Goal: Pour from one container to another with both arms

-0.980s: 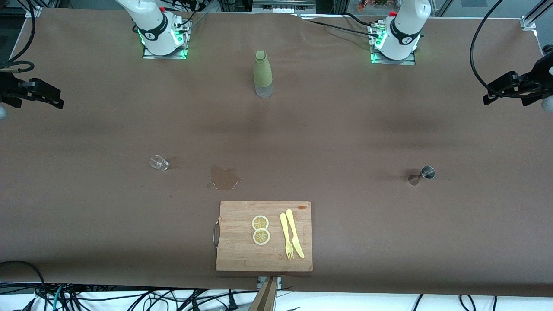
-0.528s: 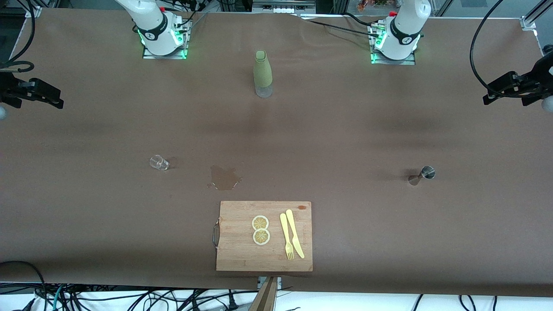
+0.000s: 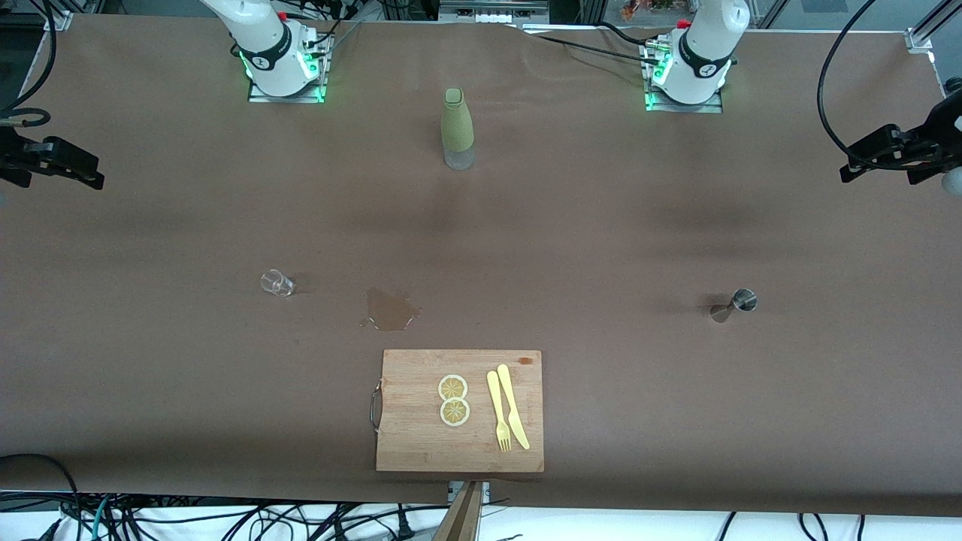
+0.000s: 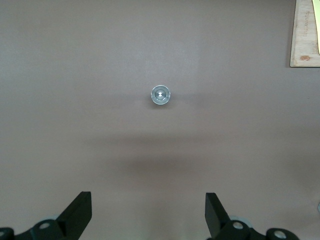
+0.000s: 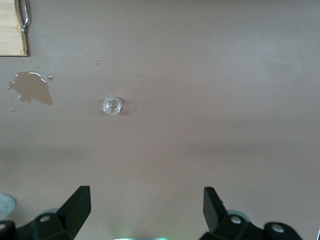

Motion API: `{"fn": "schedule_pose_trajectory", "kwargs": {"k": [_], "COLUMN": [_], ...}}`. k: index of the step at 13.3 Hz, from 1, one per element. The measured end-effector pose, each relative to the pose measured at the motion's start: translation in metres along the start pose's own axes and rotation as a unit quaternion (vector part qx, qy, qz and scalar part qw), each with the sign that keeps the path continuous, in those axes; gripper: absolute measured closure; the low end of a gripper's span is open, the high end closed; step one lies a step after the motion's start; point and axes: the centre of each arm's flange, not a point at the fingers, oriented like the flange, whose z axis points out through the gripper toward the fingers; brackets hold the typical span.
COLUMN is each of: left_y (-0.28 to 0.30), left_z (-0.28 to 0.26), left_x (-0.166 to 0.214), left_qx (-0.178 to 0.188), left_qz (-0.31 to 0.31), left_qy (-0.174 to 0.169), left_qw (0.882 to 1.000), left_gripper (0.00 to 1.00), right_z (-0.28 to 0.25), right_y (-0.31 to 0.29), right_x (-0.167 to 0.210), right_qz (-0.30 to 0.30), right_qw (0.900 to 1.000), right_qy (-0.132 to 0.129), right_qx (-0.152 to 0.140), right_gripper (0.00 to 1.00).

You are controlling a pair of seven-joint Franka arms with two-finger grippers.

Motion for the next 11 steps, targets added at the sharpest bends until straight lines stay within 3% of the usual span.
{"fn": "schedule_pose_trajectory", "kwargs": {"k": [11], "left_y": [0.0], "left_z": [0.0], "left_x": [0.0], "left_qx": [0.0], "left_qz": [0.0], "left_qy": [0.0], "left_qw": [1.0], "left_gripper": [0.0], "right_z": [0.008], "right_y": [0.017], "right_x": [0.009], "right_qz": [0.015], "right_qw": [1.0], "right_qy": [0.007], "right_qx": [-0.001], "right_gripper": [0.0]}}
